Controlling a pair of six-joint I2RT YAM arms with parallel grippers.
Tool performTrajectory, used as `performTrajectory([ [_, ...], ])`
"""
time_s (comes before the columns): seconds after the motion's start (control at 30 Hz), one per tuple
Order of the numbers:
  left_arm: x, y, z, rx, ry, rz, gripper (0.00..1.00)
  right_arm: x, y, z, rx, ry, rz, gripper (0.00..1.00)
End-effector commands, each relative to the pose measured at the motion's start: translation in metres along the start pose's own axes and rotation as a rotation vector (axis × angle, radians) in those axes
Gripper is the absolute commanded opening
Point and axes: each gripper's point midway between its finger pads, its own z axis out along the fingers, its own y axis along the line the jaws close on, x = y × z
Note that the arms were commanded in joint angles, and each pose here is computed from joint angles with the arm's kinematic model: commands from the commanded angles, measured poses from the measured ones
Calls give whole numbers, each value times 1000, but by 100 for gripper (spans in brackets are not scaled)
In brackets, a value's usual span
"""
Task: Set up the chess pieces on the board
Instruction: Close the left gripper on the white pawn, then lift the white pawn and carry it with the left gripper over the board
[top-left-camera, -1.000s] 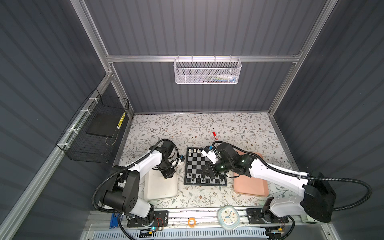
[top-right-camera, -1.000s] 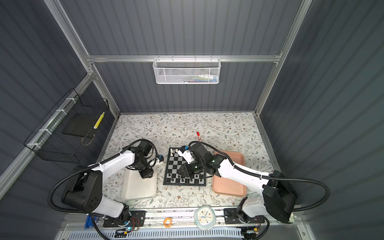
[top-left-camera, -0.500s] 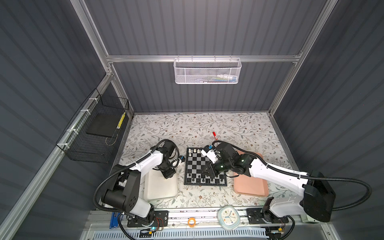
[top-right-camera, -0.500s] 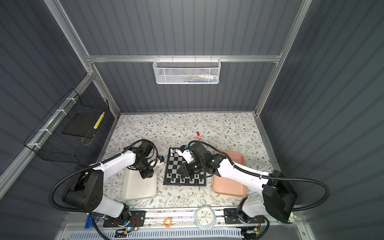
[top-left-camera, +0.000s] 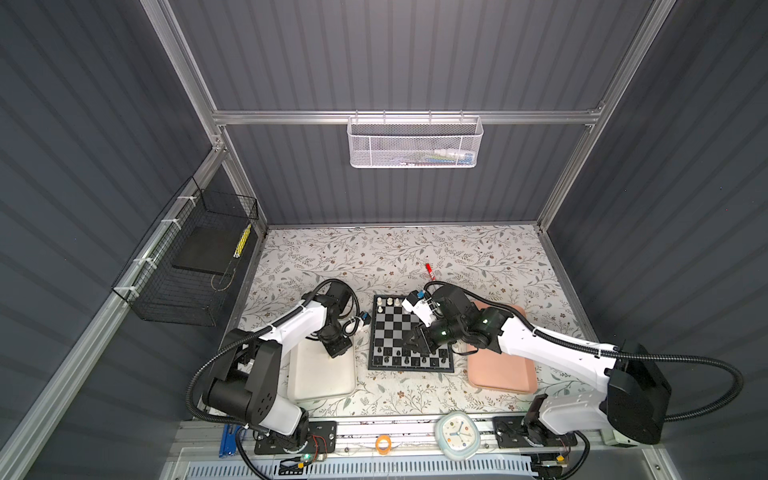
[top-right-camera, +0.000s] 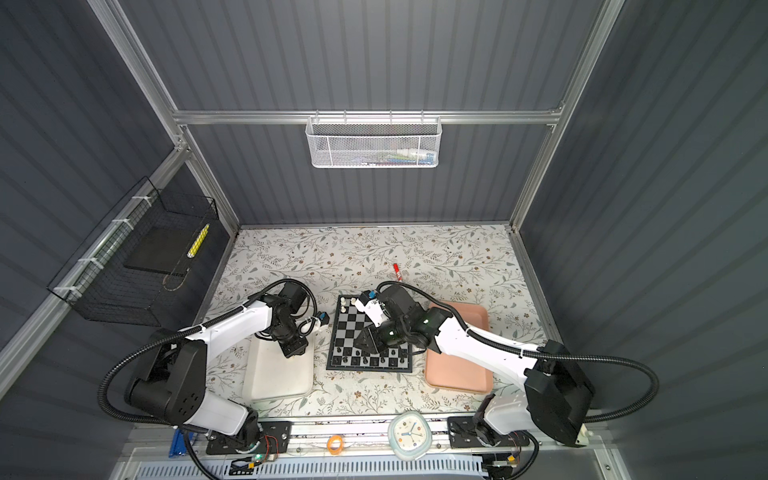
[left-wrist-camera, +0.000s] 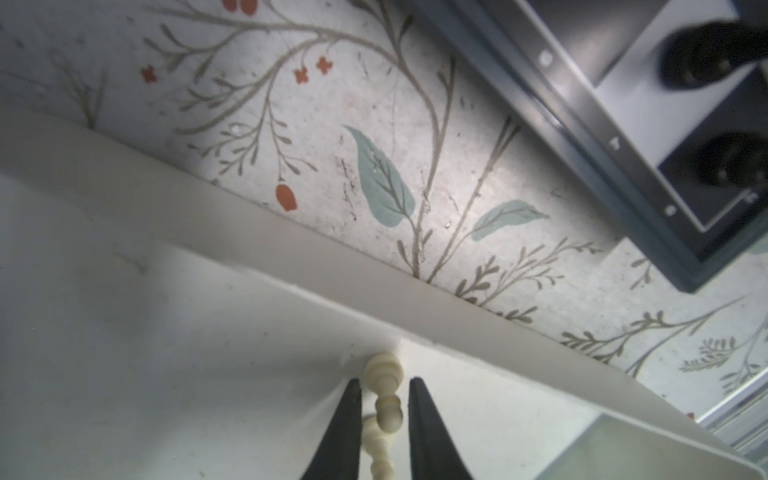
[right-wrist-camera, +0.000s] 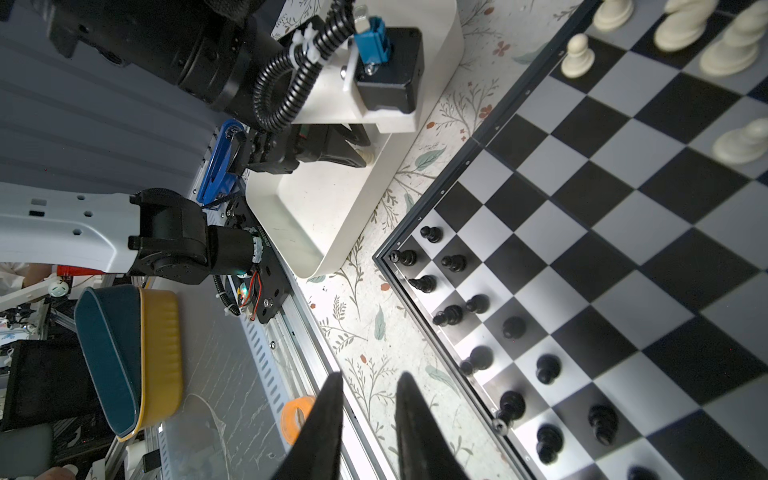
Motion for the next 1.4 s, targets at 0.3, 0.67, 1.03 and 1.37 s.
performTrajectory([
  [0.3,5,-5,5,7,29,12,22,1,3,2,-13,14,-9,25],
  [0.67,7,-4,6,3,39,19,18,2,3,1,-10,10,-8,25],
  [1.03,6,-5,5,-2,42,23,9,3,1,3,-11,9,-5,25],
  [1.37,5,-1,-2,-27,43,23,7,4,0,3,-9,10,-4,25],
])
